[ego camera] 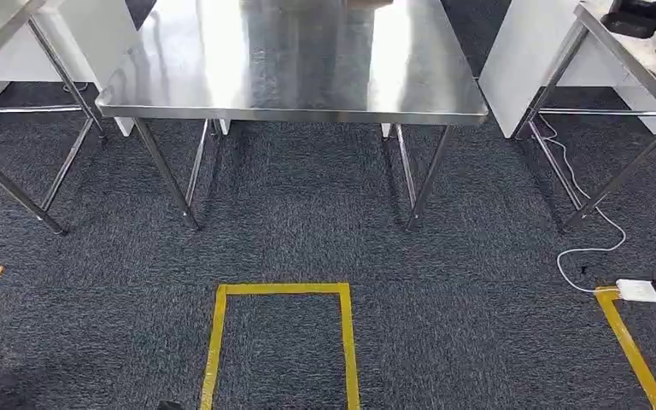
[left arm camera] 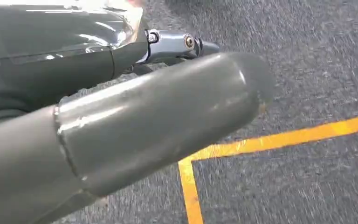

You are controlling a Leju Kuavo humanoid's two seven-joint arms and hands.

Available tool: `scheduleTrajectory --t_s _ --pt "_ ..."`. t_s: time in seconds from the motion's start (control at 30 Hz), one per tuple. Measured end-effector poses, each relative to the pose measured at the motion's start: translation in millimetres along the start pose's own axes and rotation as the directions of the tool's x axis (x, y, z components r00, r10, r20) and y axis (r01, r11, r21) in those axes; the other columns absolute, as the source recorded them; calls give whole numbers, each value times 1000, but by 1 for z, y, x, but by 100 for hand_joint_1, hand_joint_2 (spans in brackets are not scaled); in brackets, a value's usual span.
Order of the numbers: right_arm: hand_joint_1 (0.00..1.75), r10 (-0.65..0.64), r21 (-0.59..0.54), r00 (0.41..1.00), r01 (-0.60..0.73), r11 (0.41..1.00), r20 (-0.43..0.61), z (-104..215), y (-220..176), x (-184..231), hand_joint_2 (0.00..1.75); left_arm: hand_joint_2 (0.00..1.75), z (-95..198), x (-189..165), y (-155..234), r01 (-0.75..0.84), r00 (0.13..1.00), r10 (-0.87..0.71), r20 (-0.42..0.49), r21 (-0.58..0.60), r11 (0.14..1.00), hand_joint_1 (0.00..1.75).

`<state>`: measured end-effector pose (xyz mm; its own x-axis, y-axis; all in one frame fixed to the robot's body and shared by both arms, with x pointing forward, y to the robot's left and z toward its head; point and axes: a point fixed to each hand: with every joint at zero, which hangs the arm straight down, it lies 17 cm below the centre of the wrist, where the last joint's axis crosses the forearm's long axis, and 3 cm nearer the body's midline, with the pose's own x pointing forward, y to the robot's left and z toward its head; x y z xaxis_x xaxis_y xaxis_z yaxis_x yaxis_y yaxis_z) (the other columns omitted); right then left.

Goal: Take the parts from the cabinet and place them on the table.

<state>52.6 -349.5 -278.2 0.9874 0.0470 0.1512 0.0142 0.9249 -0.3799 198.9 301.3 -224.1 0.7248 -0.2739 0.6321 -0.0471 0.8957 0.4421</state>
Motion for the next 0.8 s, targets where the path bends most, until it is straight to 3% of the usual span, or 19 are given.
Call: scheduleTrajectory --t_s 0.8 --pt "0 -18 6 1000 18 1000 -3 2 7 5 0 0 -4 6 0 9 1000 -9 6 -3 1000 0"
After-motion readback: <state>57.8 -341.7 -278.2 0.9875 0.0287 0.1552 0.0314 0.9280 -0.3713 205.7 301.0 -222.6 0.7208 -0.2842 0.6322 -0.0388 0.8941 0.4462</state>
